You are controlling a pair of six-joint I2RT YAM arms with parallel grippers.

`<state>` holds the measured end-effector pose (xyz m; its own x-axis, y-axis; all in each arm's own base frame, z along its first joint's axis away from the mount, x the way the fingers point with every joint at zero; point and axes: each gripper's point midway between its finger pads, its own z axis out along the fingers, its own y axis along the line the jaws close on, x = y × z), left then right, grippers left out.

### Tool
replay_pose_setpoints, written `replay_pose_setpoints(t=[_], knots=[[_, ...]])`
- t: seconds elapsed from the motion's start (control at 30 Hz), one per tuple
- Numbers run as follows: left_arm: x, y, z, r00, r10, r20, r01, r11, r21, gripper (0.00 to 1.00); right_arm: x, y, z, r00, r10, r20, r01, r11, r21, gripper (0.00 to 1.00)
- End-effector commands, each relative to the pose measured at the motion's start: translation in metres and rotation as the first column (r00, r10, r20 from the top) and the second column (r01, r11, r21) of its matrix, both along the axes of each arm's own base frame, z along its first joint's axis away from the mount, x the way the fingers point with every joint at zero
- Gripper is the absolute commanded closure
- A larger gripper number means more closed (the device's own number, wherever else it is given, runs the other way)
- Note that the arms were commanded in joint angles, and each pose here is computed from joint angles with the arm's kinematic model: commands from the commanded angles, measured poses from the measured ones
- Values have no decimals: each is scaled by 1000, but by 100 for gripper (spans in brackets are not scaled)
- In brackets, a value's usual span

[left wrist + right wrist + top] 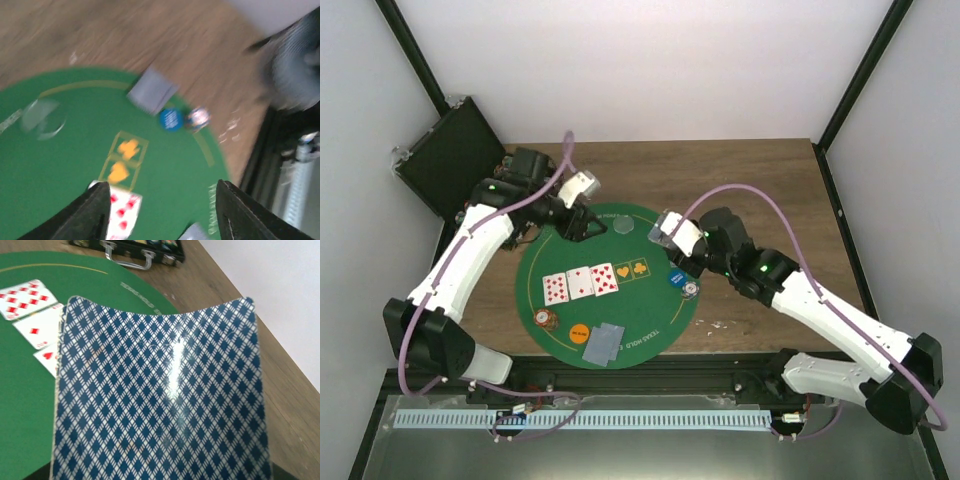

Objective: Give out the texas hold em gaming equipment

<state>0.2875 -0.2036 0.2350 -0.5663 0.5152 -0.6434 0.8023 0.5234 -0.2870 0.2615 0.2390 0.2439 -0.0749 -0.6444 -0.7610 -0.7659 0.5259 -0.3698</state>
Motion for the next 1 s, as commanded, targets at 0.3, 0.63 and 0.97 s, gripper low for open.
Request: replay_pose_setpoints(t=[0.3,0.63,0.97], knots=[[-32,-60,34,959,-57,-278,-38,945,-326,21,-18,85,13,976,215,34,-217,974,72,51],[-18,-51,0,974,57,-220,-96,980,-172,44,-23,92,24,969,241,58,-246,963,107,51],[-24,-48,16,984,31,-177,-64,981,-186,64,-22,82,20,975,211,65,-216,973,84,51]])
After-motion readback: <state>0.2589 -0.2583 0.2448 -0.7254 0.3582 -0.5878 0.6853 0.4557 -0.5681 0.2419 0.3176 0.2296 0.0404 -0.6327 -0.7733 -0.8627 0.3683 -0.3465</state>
